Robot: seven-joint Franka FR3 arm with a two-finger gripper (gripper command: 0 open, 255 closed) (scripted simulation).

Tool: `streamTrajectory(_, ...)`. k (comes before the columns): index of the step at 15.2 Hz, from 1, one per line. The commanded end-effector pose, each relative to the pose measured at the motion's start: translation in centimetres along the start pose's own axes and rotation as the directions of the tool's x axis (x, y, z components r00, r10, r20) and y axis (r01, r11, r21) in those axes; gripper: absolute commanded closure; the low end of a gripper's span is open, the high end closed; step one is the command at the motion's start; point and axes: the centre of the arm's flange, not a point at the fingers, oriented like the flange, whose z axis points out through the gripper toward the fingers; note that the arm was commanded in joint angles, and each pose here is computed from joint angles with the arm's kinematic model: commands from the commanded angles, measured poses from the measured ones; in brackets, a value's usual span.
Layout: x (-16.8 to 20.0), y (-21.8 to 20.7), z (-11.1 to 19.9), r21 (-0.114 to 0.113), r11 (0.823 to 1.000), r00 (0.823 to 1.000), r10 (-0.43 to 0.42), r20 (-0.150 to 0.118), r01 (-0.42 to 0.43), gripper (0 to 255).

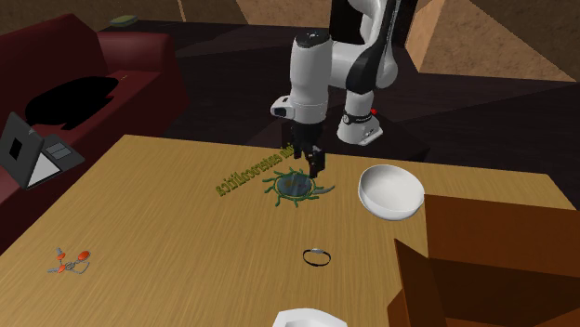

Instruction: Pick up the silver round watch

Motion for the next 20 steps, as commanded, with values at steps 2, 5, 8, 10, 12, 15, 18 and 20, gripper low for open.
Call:
streamTrajectory(2,1.1,-3.2,2.6,0.0,1.0,1.0,0.02,0.004,-0.02,0)
streamTrajectory(5,2.4,-6.1,5.0,-0.001,0.999,0.999,0.039,0.008,-0.039,0)
streamTrajectory(8,3.8,-9.0,7.4,-0.002,0.998,0.998,0.057,0.011,-0.057,0)
streamTrajectory(10,4.7,-11.0,8.9,-0.003,0.998,0.997,0.069,0.014,-0.069,0)
streamTrajectory(12,5.6,-12.9,10.5,-0.004,0.997,0.997,0.082,0.017,-0.082,0)
streamTrajectory(15,6.7,-15.0,12.3,-0.005,0.995,0.995,0.095,0.019,-0.095,0)
streamTrajectory(18,6.6,-14.9,13.9,-0.005,0.995,0.995,0.095,0.019,-0.095,0)
streamTrajectory(20,6.6,-14.8,14.9,-0.005,0.995,0.995,0.095,0.019,-0.095,0)
